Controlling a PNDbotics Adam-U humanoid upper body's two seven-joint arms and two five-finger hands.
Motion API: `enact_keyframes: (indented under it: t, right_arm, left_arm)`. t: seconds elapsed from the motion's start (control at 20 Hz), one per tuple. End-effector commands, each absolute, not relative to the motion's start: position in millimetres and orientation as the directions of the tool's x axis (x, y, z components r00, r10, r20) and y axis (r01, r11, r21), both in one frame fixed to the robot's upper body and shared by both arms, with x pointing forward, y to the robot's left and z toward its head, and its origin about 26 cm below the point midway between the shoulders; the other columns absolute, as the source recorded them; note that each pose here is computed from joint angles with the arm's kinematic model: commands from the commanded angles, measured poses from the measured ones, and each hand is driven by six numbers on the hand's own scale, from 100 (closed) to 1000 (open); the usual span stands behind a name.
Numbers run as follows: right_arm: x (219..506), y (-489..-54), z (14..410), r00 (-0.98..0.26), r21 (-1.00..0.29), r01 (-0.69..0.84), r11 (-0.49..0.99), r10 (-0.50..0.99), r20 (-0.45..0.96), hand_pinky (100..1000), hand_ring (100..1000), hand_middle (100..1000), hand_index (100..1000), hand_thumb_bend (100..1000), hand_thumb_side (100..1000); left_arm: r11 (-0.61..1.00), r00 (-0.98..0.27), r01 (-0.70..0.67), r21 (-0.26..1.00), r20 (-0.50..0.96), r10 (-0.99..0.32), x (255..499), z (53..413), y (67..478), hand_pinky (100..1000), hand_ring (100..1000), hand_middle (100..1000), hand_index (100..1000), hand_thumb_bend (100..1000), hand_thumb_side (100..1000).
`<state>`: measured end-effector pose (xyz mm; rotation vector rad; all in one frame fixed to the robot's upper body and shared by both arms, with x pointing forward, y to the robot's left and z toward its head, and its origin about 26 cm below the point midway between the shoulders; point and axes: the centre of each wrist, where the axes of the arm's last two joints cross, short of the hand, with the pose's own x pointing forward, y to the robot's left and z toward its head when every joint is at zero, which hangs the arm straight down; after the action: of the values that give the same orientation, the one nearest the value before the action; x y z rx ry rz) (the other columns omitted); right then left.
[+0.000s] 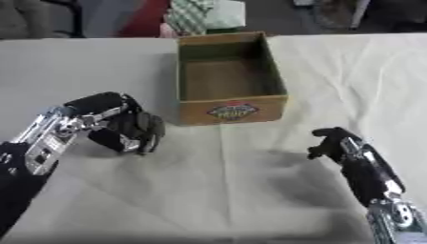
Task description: Pick up objects on the table and place them in the box.
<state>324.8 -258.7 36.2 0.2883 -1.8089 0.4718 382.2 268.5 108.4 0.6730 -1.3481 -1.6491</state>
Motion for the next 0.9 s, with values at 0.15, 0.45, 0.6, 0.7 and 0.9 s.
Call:
enact_keyframes:
  t: [0.15, 0.45, 0.6, 0.7, 0.9]
  right_arm:
    - [328, -260, 45, -0.313, -0.192, -0.428, 0.883, 0.055, 0.948, 748, 527, 409, 727, 100, 845]
    - [328, -260, 45, -0.312, -0.191, -0.425, 0.885, 0.055, 0.949, 748, 527, 409, 727, 100, 846]
    - [328, -261, 44, -0.31, -0.191, -0.424, 0.885, 0.056, 0.949, 748, 527, 408, 727, 100, 846]
    - [328, -261, 44, -0.31, -0.191, -0.423, 0.886, 0.057, 0.949, 748, 527, 409, 727, 100, 846]
    - [328, -261, 44, -0.309, -0.191, -0.423, 0.886, 0.057, 0.949, 748, 527, 409, 727, 100, 847]
  left_arm:
    - [-0.036, -0.46, 0.261, 0.965, 0.091, -0.883, 383, 117, 272, 581, 407, 377, 597, 100, 210]
    - [-0.02, -0.464, 0.224, 0.974, 0.089, -0.881, 382, 129, 274, 573, 386, 354, 578, 100, 215]
    - [-0.013, -0.475, 0.201, 0.979, 0.086, -0.876, 381, 139, 275, 573, 382, 350, 573, 100, 221]
    - [-0.015, -0.49, 0.177, 0.984, 0.075, -0.868, 380, 149, 275, 573, 381, 348, 560, 100, 218]
    - [-0.025, -0.51, 0.131, 0.991, 0.046, -0.859, 381, 168, 275, 574, 379, 345, 538, 100, 214]
